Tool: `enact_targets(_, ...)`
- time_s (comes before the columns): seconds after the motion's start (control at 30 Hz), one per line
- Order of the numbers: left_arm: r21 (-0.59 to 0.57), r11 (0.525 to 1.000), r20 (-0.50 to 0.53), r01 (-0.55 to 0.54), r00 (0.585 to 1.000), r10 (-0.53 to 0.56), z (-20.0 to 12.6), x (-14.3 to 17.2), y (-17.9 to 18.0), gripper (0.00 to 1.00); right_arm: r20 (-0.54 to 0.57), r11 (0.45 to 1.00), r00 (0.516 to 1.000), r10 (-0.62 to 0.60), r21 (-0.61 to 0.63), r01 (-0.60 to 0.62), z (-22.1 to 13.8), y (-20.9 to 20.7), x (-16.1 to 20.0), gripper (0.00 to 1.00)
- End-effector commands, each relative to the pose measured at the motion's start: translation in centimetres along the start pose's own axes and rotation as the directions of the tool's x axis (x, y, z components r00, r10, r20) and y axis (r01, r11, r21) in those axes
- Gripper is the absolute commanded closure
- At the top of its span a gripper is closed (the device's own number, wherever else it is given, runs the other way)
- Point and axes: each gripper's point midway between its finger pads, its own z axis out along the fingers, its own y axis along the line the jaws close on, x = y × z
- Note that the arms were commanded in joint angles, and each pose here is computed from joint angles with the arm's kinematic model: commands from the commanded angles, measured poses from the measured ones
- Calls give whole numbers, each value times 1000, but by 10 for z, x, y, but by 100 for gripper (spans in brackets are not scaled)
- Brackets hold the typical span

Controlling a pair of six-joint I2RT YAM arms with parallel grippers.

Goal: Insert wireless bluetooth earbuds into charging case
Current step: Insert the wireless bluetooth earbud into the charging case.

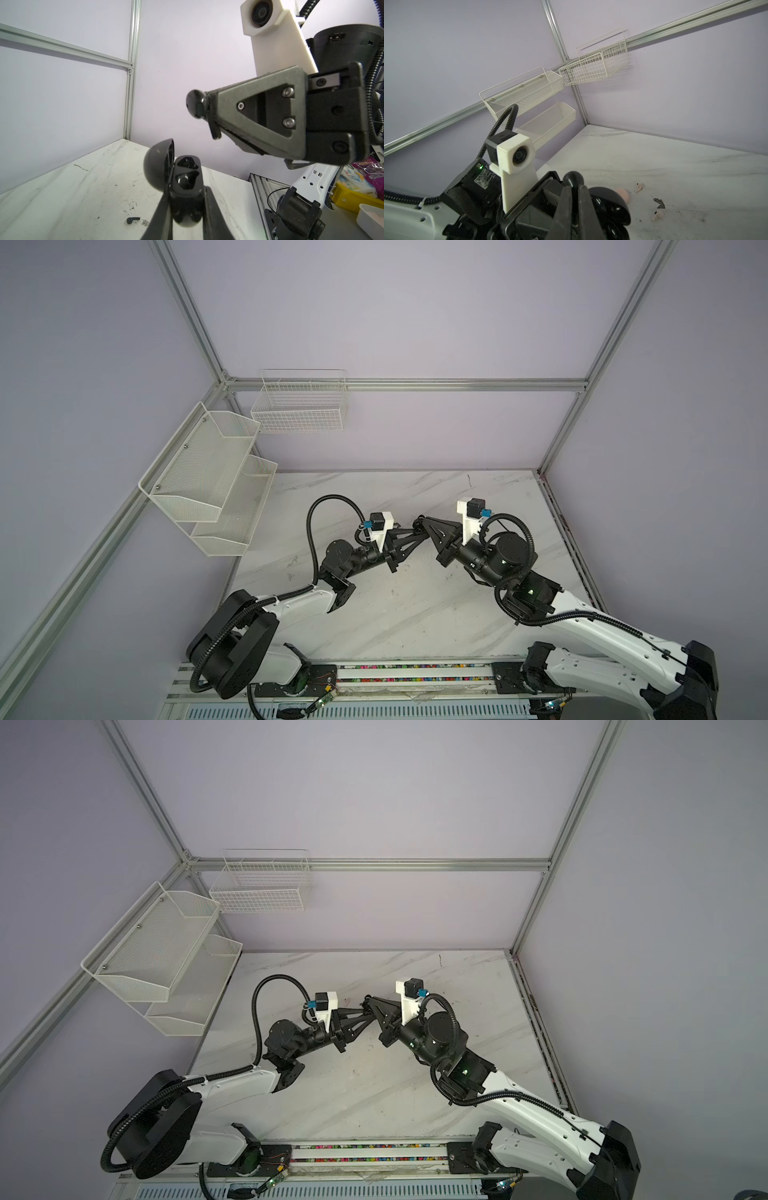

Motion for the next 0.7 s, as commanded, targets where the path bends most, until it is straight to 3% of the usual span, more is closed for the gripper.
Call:
enact_targets(0.0,53,993,130,-102,987,95,10,-57,-17,100,56,1000,998,-24,1,24,-4,3,-10,100)
enact_targets(0.67,53,992,133,-116,985,108,6,-58,-20,100,19,999,999,-42,12,42,6,-3,12,100)
